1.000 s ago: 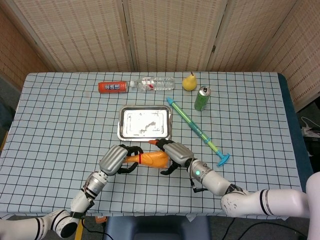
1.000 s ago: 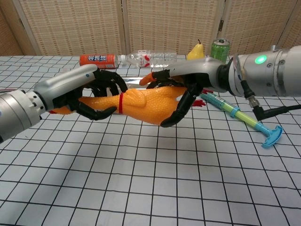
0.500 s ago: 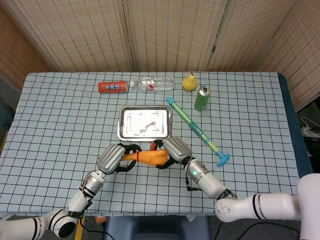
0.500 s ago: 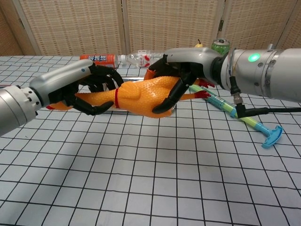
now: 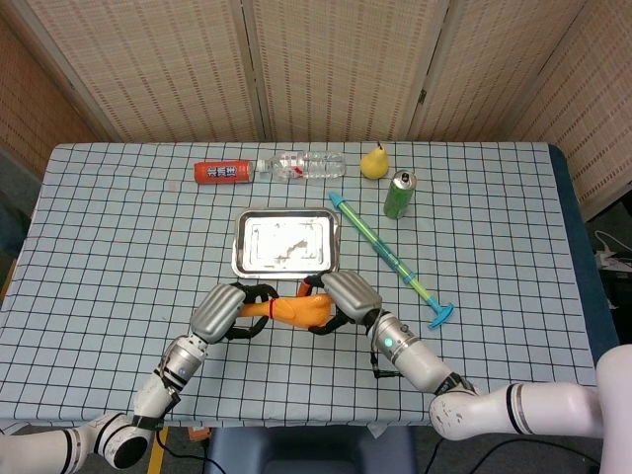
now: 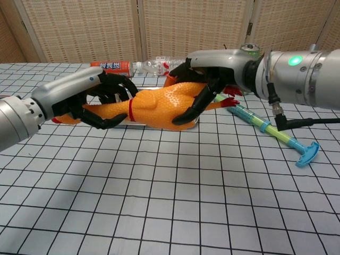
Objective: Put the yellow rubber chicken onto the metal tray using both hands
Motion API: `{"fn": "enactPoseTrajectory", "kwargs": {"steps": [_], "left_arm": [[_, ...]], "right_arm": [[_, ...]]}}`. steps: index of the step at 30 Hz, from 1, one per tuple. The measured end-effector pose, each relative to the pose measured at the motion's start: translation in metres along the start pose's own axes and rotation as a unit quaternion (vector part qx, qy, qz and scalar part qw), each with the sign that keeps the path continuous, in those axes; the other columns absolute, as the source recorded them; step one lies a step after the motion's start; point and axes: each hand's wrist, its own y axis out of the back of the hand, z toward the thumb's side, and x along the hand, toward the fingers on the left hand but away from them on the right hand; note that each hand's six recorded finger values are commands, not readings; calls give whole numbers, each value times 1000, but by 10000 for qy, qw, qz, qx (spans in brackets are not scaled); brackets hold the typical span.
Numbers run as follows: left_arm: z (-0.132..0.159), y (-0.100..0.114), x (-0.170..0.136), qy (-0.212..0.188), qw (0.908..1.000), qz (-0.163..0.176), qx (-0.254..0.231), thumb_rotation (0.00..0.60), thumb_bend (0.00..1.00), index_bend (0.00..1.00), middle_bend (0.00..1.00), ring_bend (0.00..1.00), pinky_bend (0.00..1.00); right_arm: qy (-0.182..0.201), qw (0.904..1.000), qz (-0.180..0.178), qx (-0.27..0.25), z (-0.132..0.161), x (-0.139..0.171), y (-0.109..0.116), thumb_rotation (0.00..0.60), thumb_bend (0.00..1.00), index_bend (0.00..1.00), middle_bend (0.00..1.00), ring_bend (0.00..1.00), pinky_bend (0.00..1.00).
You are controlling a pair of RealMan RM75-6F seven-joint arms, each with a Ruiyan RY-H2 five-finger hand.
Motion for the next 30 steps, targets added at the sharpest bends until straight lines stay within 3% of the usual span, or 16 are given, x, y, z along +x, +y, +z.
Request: {"fn": "enactPoseTrajectory", "kwargs": {"steps": [3, 5, 12, 18, 23, 30], "left_arm": [[-5, 0, 0, 56, 10000, -25, -2, 600, 661, 867, 760, 550, 499], [-8, 1, 0, 101, 9999, -32, 12, 600, 661, 867, 760, 550, 499], [-15, 3, 2, 184, 9998, -4, 33, 600, 661, 867, 760, 554, 499], [-22, 4, 15, 253, 9996, -9, 93, 600, 661, 867, 760, 562, 499], [-36, 5, 42, 394, 9990, -45, 203, 600, 662, 867, 760, 562, 498], [-63, 11, 88, 708, 9972, 66, 212, 600, 655, 866, 760, 562, 498]], "right_arm": [[78, 9995, 298, 118, -1, 6, -3, 600, 180, 0, 0, 0, 43], [151, 9990, 377, 198, -2, 12, -1, 600, 152, 0, 0, 0, 2], [206, 9994, 39, 285, -16, 33, 29, 600, 120, 0, 0, 0, 0], [126, 9975, -488, 485, -36, 65, 53, 600, 120, 0, 0, 0, 0], [-169, 9953, -810, 508, -71, 108, 64, 600, 120, 0, 0, 0, 0], [-570, 9919, -946, 631, -117, 151, 72, 600, 120, 0, 0, 0, 0]]}}
